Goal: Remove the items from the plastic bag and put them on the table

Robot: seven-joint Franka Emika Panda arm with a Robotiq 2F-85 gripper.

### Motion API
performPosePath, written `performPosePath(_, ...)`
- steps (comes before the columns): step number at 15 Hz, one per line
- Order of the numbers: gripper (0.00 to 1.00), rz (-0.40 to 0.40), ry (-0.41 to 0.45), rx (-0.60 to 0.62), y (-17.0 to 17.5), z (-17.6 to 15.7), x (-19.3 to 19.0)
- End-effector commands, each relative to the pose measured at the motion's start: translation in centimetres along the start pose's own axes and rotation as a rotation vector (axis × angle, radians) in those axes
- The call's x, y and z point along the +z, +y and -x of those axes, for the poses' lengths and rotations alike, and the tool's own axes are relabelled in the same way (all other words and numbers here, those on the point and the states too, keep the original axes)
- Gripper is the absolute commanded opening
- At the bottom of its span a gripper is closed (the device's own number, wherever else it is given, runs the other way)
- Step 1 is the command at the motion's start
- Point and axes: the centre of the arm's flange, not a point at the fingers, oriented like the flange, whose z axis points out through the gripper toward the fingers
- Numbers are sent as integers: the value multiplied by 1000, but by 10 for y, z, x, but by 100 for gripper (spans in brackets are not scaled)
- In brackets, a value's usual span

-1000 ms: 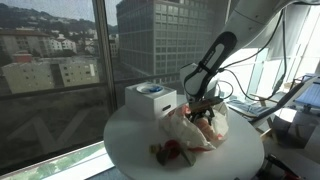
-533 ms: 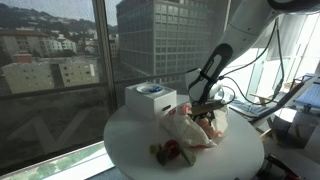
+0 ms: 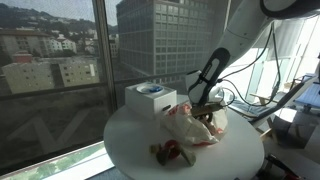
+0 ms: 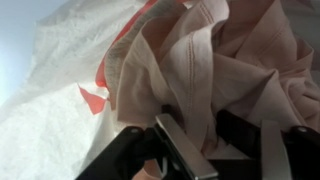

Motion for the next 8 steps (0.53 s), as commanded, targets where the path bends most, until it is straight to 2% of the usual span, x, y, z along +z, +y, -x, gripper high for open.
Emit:
performPosePath(1, 20, 30, -7, 57, 3, -5, 22)
performPosePath(2, 12, 30, -16, 71, 5, -5, 26)
performPosePath(5, 6, 39, -12, 90, 7, -6, 7)
performPosePath(6, 5, 45, -6, 82, 8, -6, -5)
performPosePath(8, 10, 85, -35, 49, 11, -4, -42)
